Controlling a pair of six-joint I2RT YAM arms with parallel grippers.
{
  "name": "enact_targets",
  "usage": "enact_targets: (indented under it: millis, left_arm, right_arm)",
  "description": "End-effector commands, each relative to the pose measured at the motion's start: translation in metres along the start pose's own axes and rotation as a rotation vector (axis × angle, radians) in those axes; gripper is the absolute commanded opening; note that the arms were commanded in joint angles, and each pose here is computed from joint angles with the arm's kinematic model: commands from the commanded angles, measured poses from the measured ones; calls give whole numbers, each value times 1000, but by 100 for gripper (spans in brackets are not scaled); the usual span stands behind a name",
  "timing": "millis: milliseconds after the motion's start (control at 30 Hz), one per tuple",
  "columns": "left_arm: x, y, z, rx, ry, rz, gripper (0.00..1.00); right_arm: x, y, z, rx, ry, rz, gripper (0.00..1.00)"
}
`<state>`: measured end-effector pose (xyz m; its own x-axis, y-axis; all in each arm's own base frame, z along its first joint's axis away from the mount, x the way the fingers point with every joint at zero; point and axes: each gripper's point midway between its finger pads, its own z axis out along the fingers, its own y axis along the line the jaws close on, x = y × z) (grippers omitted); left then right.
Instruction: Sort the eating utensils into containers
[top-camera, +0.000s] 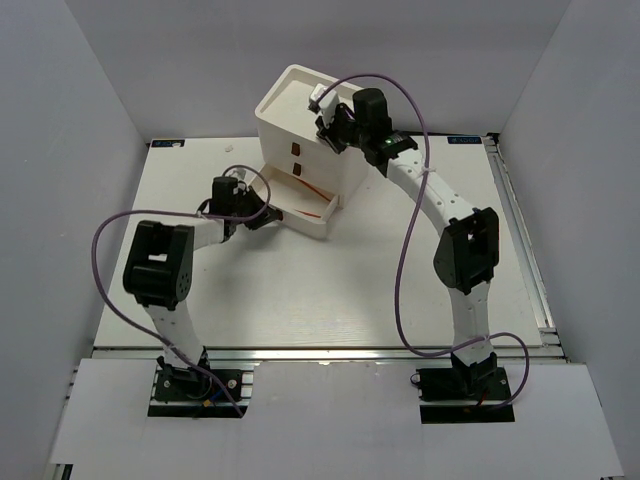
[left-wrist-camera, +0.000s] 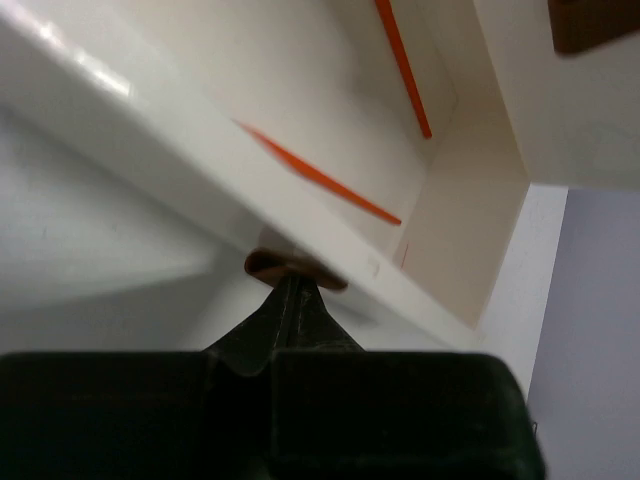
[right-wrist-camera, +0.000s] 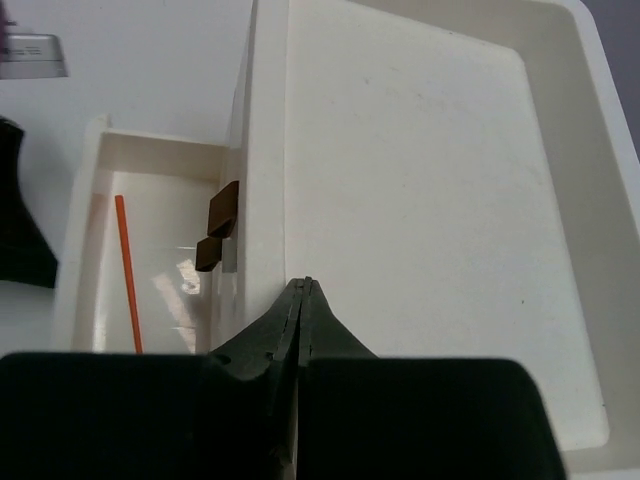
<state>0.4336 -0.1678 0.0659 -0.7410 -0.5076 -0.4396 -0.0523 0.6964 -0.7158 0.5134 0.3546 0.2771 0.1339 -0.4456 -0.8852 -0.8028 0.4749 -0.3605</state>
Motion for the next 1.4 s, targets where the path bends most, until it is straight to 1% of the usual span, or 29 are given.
enact_targets:
  millis: [0,67,100,167,233,333,400,467,533,633,700,733,800,833,867,900,933,967,1000,1033,1067,1100,1133,1167,1200,1233,1267,1333,1367]
  left_arm:
    - [-40,-30,15,84,-64,21,0]
    - [-42,-22,32,71,-53,-17,0]
    - [-52,-31,36,91,-68,-15,0]
    - [-55,-28,50,92,-61,-45,0]
    - [-70,-43,57,126,-82,-30,0]
    - [-83,-55,70,151,-95,-41,0]
    - [-82,-57,80,164,-79,-62,1]
    - [-94,-70,85,198,-91,-54,2]
    - [-93,-72,93,208,-80,-68,3]
    - [-100,-77,91,209,-102,-74,5]
    - [-98,-71,85,188,-111,-74,10]
    - [-102,-76,77,185,-134,-60,12]
    - [-95,-66,68,158,-132,-68,23]
    - [-101,-72,56,166,-153,-49,27]
    - [-101,-72,50,164,-159,-46,38]
    - [-93,-64,44,147,-150,-49,43]
    - [-92,-65,31,143,-163,-22,52]
    - [-98,-77,21,163,-182,-1,52]
    - [-92,-69,15,148,-176,1,58]
    - [-90,-69,7,148,-175,23,59]
    - [-96,-81,-12,170,-204,65,62]
    - [-98,-80,-22,165,-221,90,70]
    - [-90,-73,-30,148,-219,95,76]
    - [-101,-84,-52,157,-276,120,85]
    - [-102,-83,-62,147,-299,155,98]
    - [-98,-77,-70,127,-301,160,98]
    - [-105,-89,-90,135,-350,207,98]
    - [-103,-91,-106,133,-364,226,98]
    - [-105,-95,-116,139,-381,247,98]
  right_arm:
    - [10,42,0,-174,33,118,0]
    - [12,49,0,-202,40,144,0]
    - [10,54,-1,-220,35,158,0]
    - [11,59,-1,-237,40,178,0]
    - [12,65,-2,-260,42,197,0]
    - [17,75,-3,-297,61,225,0]
    - [20,79,-3,-307,68,239,0]
    - [22,81,-3,-310,73,251,0]
    - [21,80,-3,-306,72,256,0]
    - [15,71,-3,-276,62,245,0]
    - [10,61,-6,-249,52,238,0]
    - [3,54,-7,-233,34,228,0]
    - [-11,38,-12,-197,3,210,0]
    - [-17,33,-15,-188,-9,201,1]
    - [-24,28,-18,-182,-24,187,2]
    - [-31,25,-22,-187,-44,180,5]
    - [-43,22,-31,-203,-72,161,7]
    - [-44,23,-32,-205,-70,162,7]
    - [-55,24,-41,-229,-97,135,11]
    - [-56,29,-46,-255,-94,135,14]
    - [-64,33,-57,-275,-106,125,17]
    - [-67,40,-63,-318,-120,105,25]
    - [-67,44,-69,-335,-119,99,30]
    - [-65,51,-80,-354,-104,102,35]
    - [-63,51,-86,-350,-96,94,43]
    - [-58,49,-94,-331,-79,100,47]
    - [-55,45,-99,-315,-71,109,54]
    - [-52,36,-109,-284,-63,166,65]
    - [-46,23,-118,-251,-54,199,89]
